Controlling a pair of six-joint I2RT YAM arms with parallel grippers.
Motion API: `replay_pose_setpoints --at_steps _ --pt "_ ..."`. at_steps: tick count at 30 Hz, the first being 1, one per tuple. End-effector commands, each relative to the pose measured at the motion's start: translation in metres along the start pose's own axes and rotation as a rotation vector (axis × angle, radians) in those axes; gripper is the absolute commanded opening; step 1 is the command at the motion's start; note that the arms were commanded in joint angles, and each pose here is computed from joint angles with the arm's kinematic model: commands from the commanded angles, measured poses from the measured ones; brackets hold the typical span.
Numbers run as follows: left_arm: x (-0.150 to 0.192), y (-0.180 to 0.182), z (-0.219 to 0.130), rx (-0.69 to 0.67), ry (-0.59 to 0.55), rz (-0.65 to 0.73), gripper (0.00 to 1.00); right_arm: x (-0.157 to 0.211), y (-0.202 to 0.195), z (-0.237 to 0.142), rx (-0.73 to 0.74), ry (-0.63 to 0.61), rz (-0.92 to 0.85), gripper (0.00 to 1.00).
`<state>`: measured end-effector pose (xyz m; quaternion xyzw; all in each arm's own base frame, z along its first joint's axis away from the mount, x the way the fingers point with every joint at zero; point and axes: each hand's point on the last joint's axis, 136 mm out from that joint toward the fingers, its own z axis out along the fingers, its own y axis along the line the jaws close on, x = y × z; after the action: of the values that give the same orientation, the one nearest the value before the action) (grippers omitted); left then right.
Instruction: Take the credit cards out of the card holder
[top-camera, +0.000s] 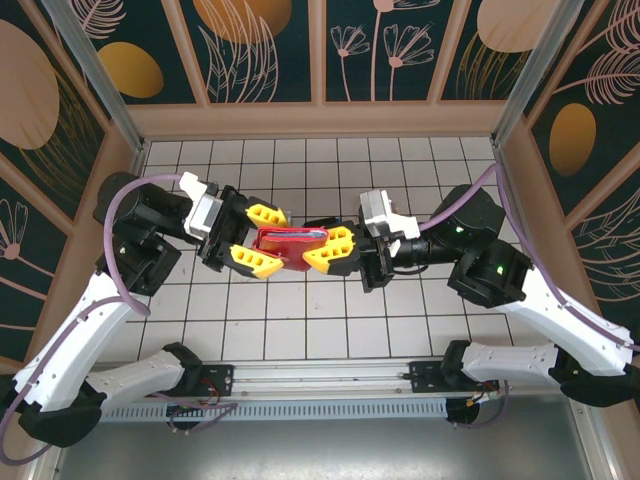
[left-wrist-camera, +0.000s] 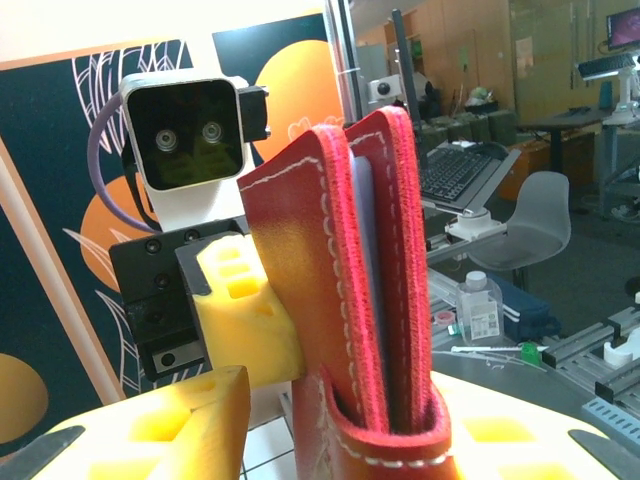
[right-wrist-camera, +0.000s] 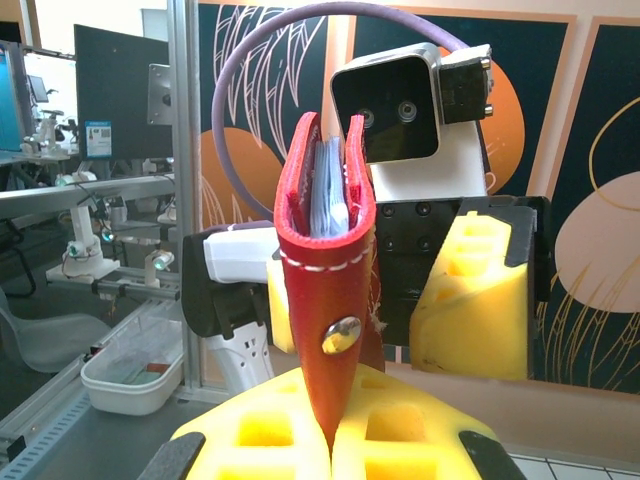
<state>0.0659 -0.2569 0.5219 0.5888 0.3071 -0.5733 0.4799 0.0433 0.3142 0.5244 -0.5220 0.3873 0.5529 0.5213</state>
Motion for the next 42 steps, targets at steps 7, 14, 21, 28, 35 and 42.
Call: replay_pose_setpoints --at_steps 7,14,21,28,35,42 --pt "-0.004 0.0 0.0 0.006 0.002 0.014 0.22 -0.02 0.008 -0.003 -0.022 -0.04 -0.049 0.0" --pt "0.008 0.015 0.002 -0.029 0.03 -0.058 0.0 -0.012 0.002 0.0 0.009 -0.005 -0.052 0.0" --pt "0.02 0.032 -0.004 -0.193 0.063 -0.081 0.69 0.009 -0.032 0.0 0.182 0.066 0.005 0.0" --pt "0.024 0.085 -0.054 -0.731 0.041 0.047 0.82 0.083 -0.107 -0.024 0.323 0.108 0.313 0.0" --pt "0.104 0.15 -0.115 -1.182 0.155 -0.086 0.86 0.215 -0.159 -0.078 0.447 0.108 0.784 0.0" --pt "0.18 0.171 -0.158 -1.436 0.227 -0.192 0.88 0.343 -0.171 -0.138 0.618 0.194 1.148 0.0"
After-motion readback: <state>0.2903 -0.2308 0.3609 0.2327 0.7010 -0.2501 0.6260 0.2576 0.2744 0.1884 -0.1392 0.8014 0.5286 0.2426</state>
